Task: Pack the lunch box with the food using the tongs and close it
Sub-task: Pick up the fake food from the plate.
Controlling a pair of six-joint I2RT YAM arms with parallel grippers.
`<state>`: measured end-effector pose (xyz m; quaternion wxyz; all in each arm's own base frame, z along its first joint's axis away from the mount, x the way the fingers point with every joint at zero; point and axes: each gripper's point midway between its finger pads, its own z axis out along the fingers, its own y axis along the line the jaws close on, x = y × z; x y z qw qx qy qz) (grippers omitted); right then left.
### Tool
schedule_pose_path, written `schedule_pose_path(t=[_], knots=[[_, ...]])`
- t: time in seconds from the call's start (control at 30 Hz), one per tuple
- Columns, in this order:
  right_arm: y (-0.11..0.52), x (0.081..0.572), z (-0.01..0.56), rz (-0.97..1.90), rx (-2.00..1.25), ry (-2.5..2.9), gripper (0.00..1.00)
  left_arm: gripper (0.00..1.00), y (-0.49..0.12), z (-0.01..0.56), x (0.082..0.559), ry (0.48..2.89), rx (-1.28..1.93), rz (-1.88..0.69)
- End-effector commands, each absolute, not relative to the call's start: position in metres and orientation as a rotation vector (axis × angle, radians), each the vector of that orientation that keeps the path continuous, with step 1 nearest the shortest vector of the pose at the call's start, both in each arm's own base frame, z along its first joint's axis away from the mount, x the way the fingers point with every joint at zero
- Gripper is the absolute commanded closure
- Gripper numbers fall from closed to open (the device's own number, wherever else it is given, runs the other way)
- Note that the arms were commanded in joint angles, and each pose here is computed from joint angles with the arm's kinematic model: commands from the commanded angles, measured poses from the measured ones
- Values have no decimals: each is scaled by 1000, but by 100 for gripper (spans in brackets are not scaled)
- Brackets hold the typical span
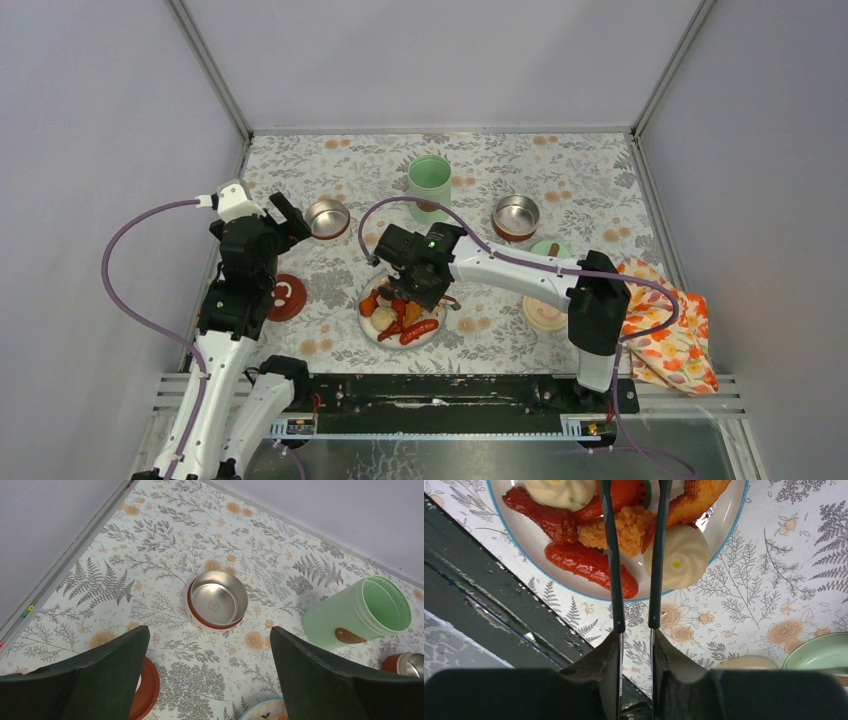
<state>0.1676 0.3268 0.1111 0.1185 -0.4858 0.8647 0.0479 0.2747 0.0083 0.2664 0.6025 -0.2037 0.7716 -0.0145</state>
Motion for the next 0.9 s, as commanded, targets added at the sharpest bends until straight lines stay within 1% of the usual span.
schedule_pose_path(t=[0.0,0.17,0.3,0.57,0.67,0.87], knots=[[339,163,152,286,-1412,2435,92,2,7,278,279,1730,-471,-66],[343,152,162,382,-1407,2436,95,2,4,278,280,1731,-461,-80],[343,147,169,443,-1367,2433,96,2,2,277,280,1736,-451,-93],[326,153,178,390,-1268,2434,98,1,-3,275,282,1748,-435,-113],[312,165,184,324,-1193,2431,98,2,-3,275,282,1747,-433,-118],[270,194,195,287,-996,2475,99,2,-5,275,282,1749,-428,-126]])
